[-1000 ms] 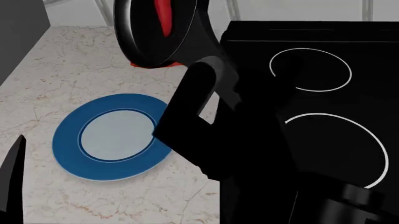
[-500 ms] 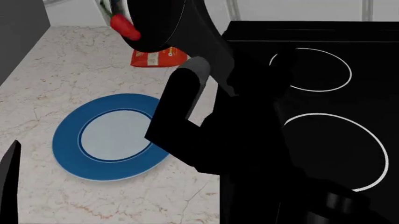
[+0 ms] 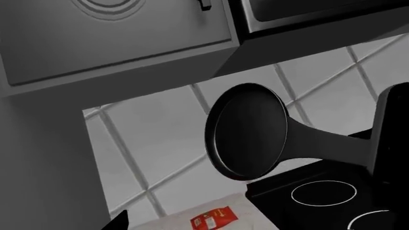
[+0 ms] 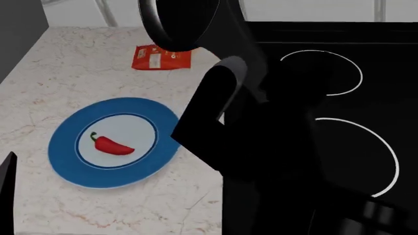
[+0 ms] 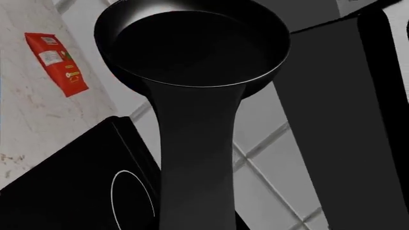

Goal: Pick up the pan and dump the vegetables in it onto the plate. Then return the pan to the stove.

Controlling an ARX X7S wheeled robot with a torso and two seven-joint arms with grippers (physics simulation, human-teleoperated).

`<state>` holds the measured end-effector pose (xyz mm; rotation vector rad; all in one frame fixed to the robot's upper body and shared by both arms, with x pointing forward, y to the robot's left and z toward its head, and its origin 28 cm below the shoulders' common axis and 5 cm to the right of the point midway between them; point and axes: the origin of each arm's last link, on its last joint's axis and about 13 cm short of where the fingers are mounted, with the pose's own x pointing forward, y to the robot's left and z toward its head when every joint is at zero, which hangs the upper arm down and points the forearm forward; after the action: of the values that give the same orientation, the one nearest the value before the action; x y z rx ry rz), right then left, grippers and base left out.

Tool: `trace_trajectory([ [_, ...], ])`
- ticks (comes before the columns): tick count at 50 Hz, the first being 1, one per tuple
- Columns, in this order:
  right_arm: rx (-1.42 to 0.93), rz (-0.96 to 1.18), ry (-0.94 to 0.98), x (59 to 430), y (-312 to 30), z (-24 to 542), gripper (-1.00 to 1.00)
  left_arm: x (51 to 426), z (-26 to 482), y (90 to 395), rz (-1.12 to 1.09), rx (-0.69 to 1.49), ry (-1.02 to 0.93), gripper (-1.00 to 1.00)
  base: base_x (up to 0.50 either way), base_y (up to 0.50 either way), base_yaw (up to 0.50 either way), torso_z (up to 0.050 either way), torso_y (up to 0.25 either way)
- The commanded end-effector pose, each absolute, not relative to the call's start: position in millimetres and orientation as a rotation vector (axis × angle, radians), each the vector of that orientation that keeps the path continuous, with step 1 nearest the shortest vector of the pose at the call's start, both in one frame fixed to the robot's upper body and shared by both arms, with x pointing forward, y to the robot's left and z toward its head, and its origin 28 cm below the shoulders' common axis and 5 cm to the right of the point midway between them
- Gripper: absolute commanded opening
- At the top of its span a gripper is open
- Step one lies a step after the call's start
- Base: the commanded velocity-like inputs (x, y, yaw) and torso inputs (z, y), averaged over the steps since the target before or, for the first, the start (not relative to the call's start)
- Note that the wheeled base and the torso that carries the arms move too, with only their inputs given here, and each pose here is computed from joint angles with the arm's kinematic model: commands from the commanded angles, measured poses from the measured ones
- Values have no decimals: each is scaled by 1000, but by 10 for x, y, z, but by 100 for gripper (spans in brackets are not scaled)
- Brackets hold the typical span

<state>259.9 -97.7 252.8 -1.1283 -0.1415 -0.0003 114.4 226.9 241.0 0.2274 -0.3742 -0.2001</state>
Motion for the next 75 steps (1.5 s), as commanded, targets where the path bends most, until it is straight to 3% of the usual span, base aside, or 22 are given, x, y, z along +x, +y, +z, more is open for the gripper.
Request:
trace_trajectory([
  [1,-1038,-121,-187,2590,-1113,2717,-100,1141,2410,2268,-202,227,-371,100,-128,-500,0,0,10],
  [27,-859,-50,-240,2345,-1207,2876,-100,1138,2413,2269,-198,218,-370,100,-145,-500,0,0,0],
  [75,-796,-82,-225,2263,-1262,3002,-100,1139,2419,2258,-212,220,-368,100,-72,-500,0,0,0],
])
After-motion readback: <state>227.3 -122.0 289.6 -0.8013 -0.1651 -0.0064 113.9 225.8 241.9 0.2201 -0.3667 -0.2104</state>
